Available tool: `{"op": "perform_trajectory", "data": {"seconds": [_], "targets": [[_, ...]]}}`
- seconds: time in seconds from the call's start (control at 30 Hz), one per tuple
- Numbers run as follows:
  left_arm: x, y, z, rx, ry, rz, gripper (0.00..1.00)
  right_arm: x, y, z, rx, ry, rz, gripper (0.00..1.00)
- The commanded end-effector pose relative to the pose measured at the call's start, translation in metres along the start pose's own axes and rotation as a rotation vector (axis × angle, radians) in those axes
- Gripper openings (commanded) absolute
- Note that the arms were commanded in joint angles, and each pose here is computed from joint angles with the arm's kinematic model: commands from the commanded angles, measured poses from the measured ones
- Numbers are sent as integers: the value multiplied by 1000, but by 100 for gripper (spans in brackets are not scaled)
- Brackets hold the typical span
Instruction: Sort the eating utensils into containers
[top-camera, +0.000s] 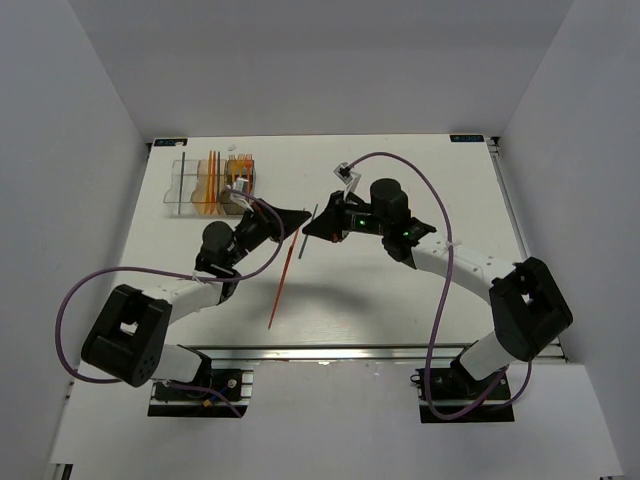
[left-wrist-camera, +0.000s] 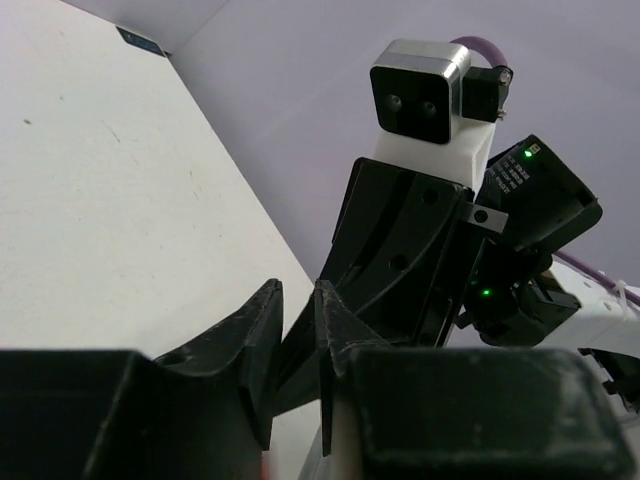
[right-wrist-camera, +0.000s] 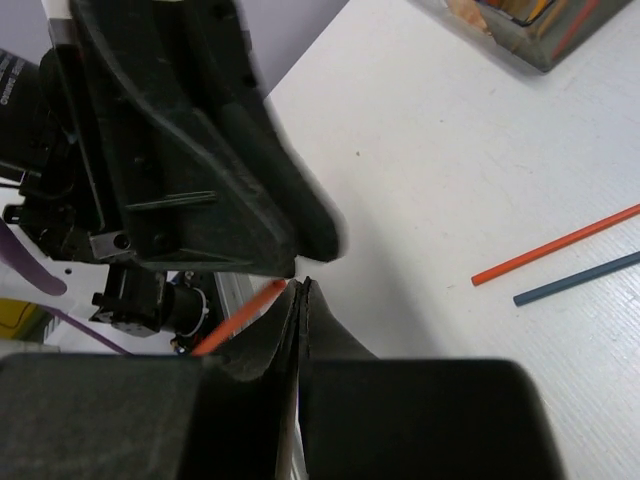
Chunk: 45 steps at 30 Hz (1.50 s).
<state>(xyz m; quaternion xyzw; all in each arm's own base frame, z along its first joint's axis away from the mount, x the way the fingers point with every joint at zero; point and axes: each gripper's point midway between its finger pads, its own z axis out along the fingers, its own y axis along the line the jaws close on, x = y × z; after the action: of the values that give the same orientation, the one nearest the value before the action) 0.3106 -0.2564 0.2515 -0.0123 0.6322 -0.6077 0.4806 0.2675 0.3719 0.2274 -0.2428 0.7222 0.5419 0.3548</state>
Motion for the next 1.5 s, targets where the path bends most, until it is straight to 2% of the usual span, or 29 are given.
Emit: {"op": "perform_trajectory", "data": {"seconds": [0.0,0.03,0.23,0.33,0.37,0.43,0.47,0.5,0.53,0.57,0.6,0.63,0.67,0.7,0.73,0.77,0.8,0.83,0.87,0.97,1.13,1.23,1.33,1.47], "targets": [[6,1,0,1,27,9,10,-30,7,4,-3,-88,-37,0],[7,5,0,-15,28,11,1,-30,4,4,7,-90,-34,0],[10,40,-1,-151,13,33,0,-21,-20,8,88,-89,11,0],[6,84,-5,-399,57,100,0,-10,-53,2,261,-62,44,0],[5,111,-20,-562,74,134,0,-10,-63,-2,318,-68,46,0],[-21,104,-23,-634,28,199,0,-1,-74,-10,389,-43,61,0],[-26,119,-41,-763,23,229,0,-1,-81,-13,435,-51,63,0],[-40,114,-42,-801,-2,249,10,0,-84,-17,457,-50,67,14],[-47,113,-48,-843,-5,267,21,7,-88,-21,486,-32,85,20],[-42,116,-65,-922,54,287,47,7,-93,-25,524,-36,89,27],[-57,109,-68,-963,34,310,60,8,-95,-28,545,-32,92,41],[-58,108,-75,-995,52,323,70,9,-98,-31,572,-29,97,48],[-49,113,-93,-1069,121,325,76,16,-108,-40,643,-6,106,53],[-50,115,-105,-1131,139,333,81,16,-110,-43,670,6,101,60],[-48,114,-109,-1152,171,335,87,17,-115,-48,706,19,97,63],[-33,119,-128,-1217,254,316,98,25,-121,-57,757,56,93,68],[-27,123,-140,-1264,285,301,98,26,-123,-60,778,65,93,83],[-18,126,-150,-1300,328,282,98,26,-125,-64,797,72,88,89],[-4,127,-166,-1340,397,259,98,26,-127,-70,826,71,89,89],[23,129,-188,-1349,463,200,98,30,-131,-78,852,71,98,89],[53,125,-198,-1284,470,104,98,40,-134,-91,847,89,90,89],[74,134,-210,-1326,542,97,98,46,-136,-98,854,90,89,89],[81,144,-210,-1364,554,112,98,49,-136,-104,846,99,82,89],[109,160,-225,-1421,642,62,97,39,-132,-114,851,72,55,89]]}}
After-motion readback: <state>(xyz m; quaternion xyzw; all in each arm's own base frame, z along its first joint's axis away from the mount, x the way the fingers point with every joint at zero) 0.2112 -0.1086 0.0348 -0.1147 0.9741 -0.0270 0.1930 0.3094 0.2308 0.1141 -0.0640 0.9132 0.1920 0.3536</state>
